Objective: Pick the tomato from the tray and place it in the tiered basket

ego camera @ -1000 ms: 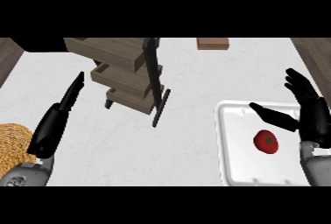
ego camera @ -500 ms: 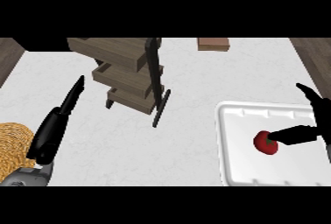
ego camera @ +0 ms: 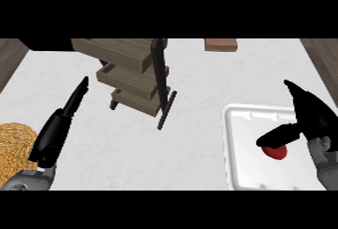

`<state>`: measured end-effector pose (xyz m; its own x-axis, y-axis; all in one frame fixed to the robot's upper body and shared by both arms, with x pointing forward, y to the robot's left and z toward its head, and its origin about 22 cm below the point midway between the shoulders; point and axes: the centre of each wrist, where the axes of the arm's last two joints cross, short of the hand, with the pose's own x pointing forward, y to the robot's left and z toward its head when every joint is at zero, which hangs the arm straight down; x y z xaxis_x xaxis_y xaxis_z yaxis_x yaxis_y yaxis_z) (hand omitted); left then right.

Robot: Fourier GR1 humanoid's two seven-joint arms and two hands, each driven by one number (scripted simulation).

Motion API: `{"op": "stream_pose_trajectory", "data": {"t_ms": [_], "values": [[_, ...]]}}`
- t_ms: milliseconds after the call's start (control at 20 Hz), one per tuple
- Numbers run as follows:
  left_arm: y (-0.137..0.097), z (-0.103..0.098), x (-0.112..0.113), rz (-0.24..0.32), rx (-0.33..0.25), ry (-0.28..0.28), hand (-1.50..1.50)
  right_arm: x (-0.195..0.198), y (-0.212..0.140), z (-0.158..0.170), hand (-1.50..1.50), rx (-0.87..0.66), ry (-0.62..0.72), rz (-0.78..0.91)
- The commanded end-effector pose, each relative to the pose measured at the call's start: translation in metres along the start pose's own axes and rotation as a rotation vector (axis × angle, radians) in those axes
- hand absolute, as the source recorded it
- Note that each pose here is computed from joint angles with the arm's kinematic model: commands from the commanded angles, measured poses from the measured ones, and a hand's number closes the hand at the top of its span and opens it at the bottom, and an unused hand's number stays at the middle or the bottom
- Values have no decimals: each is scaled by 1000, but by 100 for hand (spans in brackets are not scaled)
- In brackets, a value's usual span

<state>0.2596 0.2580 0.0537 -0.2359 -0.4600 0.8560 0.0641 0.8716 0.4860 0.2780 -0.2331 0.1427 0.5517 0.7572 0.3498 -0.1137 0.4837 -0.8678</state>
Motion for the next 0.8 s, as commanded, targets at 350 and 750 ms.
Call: {"op": "stream_pose_trajectory", "data": {"t_ms": [350,750], "values": [[10,-10,0,-7,-1,-25,0,32,54,-26,-150,5,322,179],[4,1,1,5,-7,8,0,21,70,-44,-150,24,426,244]]}}
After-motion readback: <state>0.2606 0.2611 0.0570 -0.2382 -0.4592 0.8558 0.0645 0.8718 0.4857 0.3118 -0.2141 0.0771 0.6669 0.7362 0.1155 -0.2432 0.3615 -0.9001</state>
